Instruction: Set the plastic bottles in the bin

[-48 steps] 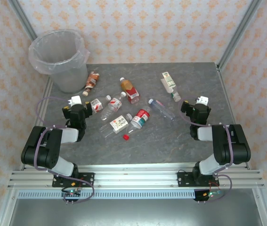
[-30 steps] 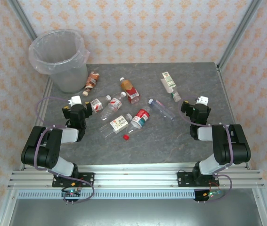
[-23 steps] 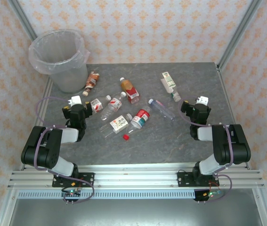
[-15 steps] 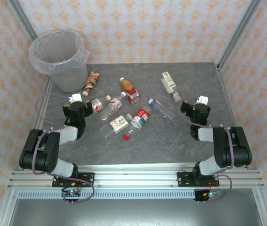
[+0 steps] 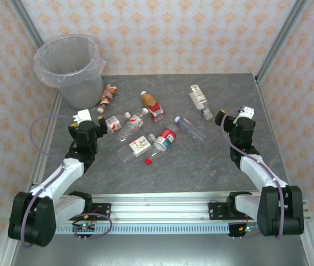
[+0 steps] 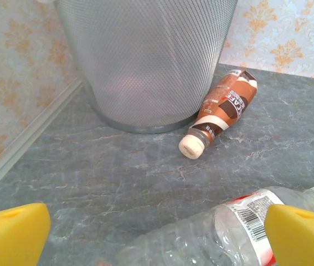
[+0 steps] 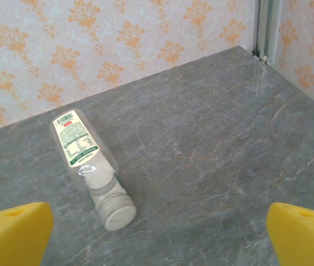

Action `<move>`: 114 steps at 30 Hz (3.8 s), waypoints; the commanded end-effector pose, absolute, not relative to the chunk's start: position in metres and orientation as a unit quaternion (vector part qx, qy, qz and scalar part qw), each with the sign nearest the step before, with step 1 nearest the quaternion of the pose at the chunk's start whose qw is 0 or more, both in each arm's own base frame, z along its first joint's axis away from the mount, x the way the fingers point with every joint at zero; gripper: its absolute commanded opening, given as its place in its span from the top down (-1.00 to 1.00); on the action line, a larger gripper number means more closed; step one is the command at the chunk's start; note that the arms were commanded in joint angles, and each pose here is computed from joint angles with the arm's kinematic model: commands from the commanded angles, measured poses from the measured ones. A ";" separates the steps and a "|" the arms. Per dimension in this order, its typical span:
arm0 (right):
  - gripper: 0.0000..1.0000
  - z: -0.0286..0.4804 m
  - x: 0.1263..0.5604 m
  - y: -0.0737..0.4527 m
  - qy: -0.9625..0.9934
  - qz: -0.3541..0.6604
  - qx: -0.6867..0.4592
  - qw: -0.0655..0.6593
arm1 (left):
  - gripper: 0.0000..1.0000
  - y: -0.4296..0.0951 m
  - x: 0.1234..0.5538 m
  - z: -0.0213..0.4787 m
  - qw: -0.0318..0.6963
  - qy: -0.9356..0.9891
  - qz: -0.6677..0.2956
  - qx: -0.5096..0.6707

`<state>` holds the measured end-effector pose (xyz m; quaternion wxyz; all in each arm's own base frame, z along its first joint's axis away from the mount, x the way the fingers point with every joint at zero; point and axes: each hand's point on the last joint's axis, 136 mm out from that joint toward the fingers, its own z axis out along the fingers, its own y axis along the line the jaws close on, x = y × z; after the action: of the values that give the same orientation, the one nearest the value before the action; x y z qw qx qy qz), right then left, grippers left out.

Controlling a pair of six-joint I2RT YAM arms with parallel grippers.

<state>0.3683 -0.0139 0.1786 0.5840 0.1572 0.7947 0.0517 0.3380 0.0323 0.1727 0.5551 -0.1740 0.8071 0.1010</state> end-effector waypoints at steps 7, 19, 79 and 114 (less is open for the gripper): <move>-0.98 0.175 0.361 0.004 0.797 0.152 0.228 0.538 | -1.00 0.019 0.280 0.158 0.445 0.843 0.043 -0.298; -0.98 0.188 0.377 0.035 0.791 0.222 0.163 0.546 | -1.00 -0.009 0.305 0.157 0.350 0.910 0.050 -0.217; -0.98 0.192 0.387 0.048 0.816 0.178 0.087 0.543 | -0.89 -0.006 0.386 0.040 0.155 0.984 0.073 0.048; -0.98 0.219 0.354 0.100 0.799 0.261 0.022 0.542 | -0.08 -0.044 0.387 0.086 0.263 0.960 0.088 0.026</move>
<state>0.3561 0.0817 0.1972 0.5333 0.0484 0.8122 0.2316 0.3853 -0.0333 0.0651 0.2266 0.0330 0.9676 0.1064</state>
